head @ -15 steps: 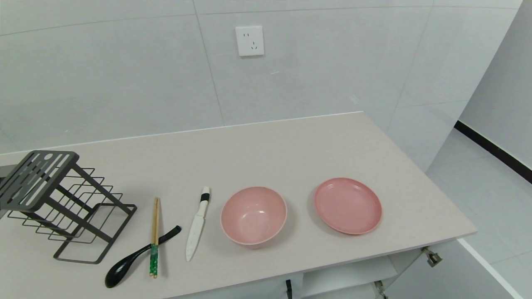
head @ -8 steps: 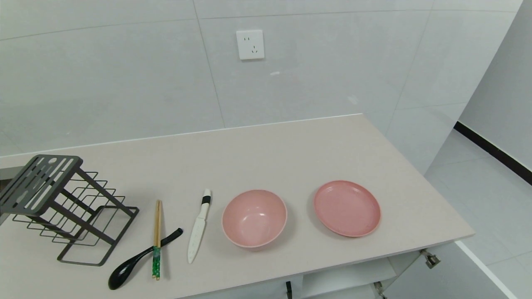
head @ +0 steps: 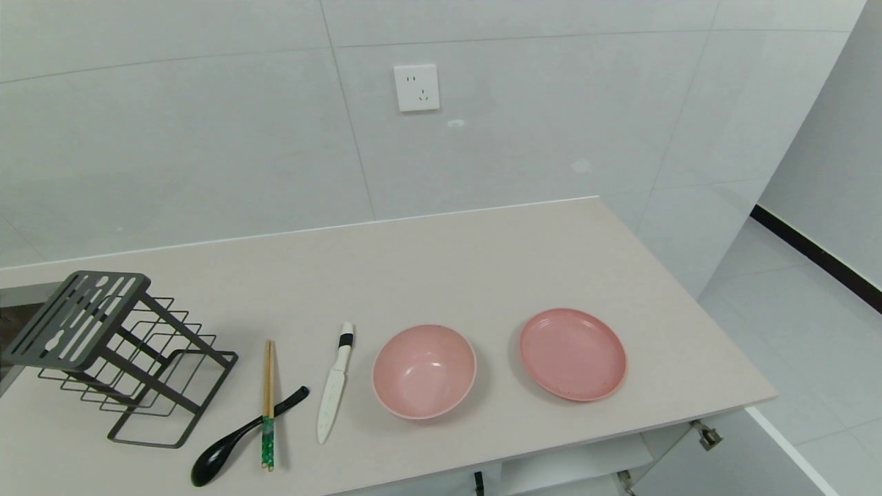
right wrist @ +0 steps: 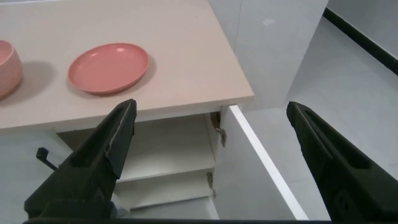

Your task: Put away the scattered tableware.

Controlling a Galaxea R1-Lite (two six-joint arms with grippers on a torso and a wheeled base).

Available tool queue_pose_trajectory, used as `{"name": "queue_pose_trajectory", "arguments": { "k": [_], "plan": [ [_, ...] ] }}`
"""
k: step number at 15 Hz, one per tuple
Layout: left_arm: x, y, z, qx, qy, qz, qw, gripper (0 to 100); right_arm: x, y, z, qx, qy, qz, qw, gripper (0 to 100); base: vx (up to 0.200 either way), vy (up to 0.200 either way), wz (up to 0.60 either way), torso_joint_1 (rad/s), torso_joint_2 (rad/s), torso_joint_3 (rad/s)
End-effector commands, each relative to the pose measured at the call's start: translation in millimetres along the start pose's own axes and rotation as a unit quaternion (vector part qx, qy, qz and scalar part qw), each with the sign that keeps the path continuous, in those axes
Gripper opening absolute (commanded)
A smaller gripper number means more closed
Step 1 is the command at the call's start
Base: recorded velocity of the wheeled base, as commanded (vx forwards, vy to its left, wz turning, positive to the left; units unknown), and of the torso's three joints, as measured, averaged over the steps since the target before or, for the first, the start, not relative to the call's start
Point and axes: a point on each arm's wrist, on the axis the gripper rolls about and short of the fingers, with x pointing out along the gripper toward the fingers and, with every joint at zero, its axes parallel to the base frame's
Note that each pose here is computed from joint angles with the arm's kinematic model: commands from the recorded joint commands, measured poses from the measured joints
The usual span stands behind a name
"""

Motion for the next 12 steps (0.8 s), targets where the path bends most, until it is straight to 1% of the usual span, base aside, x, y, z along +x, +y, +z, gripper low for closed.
{"name": "queue_pose_trajectory", "arguments": {
  "k": [1,2,3,4,5,7,8,9,10,11,12],
  "plan": [
    [0,-0.1,0.0,0.0,0.0,0.001,1.0,100,0,0,2,0.0,-0.008,0.002,1.0,100,0.0,0.0,0.0,0.0,0.0,0.0],
    [0,-0.1,0.0,0.002,0.0,0.001,1.0,100,0,0,3,0.001,-0.015,0.005,1.0,100,0.0,0.0,0.0,0.0,0.0,0.0],
    [0,-0.1,-0.1,0.0,0.001,0.001,1.0,100,-2,0,20,-0.005,-0.096,0.008,0.995,100,0.0,0.0,0.0,0.0,0.0,0.0],
    [0,0.0,-0.1,0.001,0.001,0.0,1.0,100,-3,1,26,-0.013,-0.109,0.028,0.994,100,0.0,0.0,0.0,0.0,0.0,0.0],
    [0,-0.1,-0.1,0.003,0.001,0.001,1.0,100,-2,2,40,-0.013,-0.105,0.057,0.993,100,0.0,0.0,0.0,0.0,0.0,0.0],
    [0,-0.1,-0.1,0.003,0.001,0.0,1.0,100,14,3,82,-0.004,-0.074,0.099,0.992,100,0.0,0.0,0.0,0.0,0.0,0.0],
    [0,0.0,-0.1,0.003,0.001,-0.001,1.0,100,27,5,99,0.008,-0.049,0.156,0.986,100,0.0,0.0,0.0,0.0,0.0,0.0],
    [0,0.0,-0.1,0.003,0.001,-0.001,1.0,100,39,7,107,0.031,-0.02,0.204,0.978,100,0.0,0.0,0.0,0.0,0.0,0.0],
    [0,-0.1,-0.1,0.002,0.001,0.0,1.0,100,47,8,107,0.043,0.005,0.22,0.975,100,0.0,0.0,0.0,0.0,0.0,0.0],
    [0,-0.1,-0.1,0.001,0.001,0.0,1.0,100,54,9,104,0.047,0.028,0.22,0.974,100,0.0,0.0,0.0,0.0,0.0,0.0],
    [0,-0.1,-0.1,0.002,0.001,0.0,1.0,100,64,9,97,0.053,0.06,0.219,0.972,100,0.0,0.0,0.0,0.0,0.0,0.0]
  ]
}}
